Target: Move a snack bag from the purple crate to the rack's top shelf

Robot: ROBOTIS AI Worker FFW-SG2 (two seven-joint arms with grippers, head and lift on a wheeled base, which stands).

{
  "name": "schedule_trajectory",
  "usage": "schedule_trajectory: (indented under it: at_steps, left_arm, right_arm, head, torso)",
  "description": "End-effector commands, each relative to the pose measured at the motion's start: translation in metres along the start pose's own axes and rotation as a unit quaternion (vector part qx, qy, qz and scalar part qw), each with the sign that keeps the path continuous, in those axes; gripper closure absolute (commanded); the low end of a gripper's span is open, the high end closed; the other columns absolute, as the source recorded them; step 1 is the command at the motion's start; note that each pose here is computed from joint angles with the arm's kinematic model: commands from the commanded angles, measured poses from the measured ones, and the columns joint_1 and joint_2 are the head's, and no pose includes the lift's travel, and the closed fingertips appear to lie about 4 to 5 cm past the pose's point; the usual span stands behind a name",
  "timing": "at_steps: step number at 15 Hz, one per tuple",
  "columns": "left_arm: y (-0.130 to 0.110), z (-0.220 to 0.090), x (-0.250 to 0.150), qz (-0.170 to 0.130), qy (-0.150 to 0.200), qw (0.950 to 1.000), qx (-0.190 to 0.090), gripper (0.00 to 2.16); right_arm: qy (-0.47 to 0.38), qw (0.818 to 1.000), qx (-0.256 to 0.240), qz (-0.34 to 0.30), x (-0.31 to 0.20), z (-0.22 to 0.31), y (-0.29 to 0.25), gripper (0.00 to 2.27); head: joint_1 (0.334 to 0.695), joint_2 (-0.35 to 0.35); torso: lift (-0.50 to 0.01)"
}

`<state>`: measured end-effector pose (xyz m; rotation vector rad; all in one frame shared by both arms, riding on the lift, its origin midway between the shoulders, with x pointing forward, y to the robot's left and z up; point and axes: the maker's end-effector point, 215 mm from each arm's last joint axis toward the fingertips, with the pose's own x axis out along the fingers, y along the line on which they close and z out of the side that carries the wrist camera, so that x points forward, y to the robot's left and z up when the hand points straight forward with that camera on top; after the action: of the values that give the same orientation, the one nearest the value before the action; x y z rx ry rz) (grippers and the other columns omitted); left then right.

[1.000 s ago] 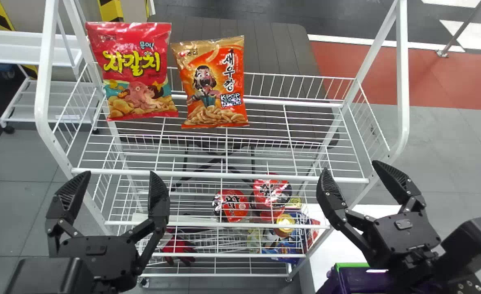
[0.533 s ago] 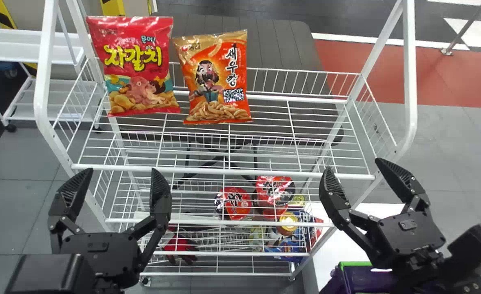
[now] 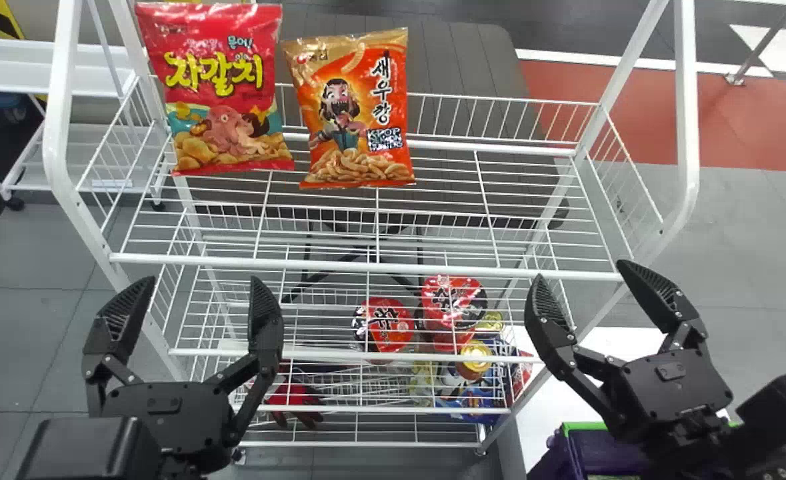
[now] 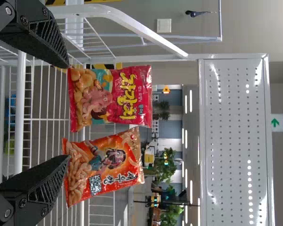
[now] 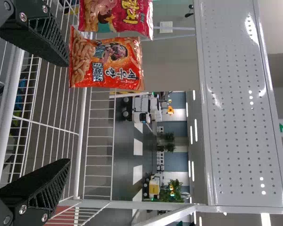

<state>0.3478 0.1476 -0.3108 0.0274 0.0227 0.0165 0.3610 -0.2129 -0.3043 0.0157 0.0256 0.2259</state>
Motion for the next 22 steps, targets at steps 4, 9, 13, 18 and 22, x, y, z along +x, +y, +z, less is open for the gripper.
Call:
schedule_trajectory:
  at_steps: [4,9,13,18,22]
  left_arm:
    - [0.0002,0.0010,-0.0017,0.002,-0.003,1.0000,-0.001,0.15]
    - [0.0005,0.0006,-0.0035,0.003,-0.002,1.0000,-0.001,0.15]
    - [0.0018,0.0007,-0.0036,0.006,-0.003,1.0000,-0.001,0.14]
    - [0.0011,0.0023,-0.0032,0.005,-0.005,1.0000,0.000,0.14]
    - [0.0010,0.0032,-0.0028,0.005,-0.006,1.0000,0.002,0.14]
  right_arm:
    - [0.004,1.000,0.000,0.004,-0.0025,-0.0027,0.0010,0.09]
    - [0.003,1.000,-0.001,0.004,-0.0027,-0.0016,0.0012,0.09]
    - [0.003,1.000,-0.001,0.005,-0.0024,-0.0019,0.0017,0.09]
    - [0.003,1.000,-0.001,0.012,-0.0020,-0.0022,0.0042,0.09]
    - [0.006,1.000,0.000,0.014,-0.0011,-0.0046,0.0059,0.09]
  head:
    - [0.695,-0.106]
    - [0.695,-0.106]
    - [0.695,-0.104]
    - [0.695,-0.103]
    - [0.695,-0.099]
  torso:
    - [-0.073]
    - [-0.093]
    - [-0.109]
    - [-0.129]
    - [-0.145]
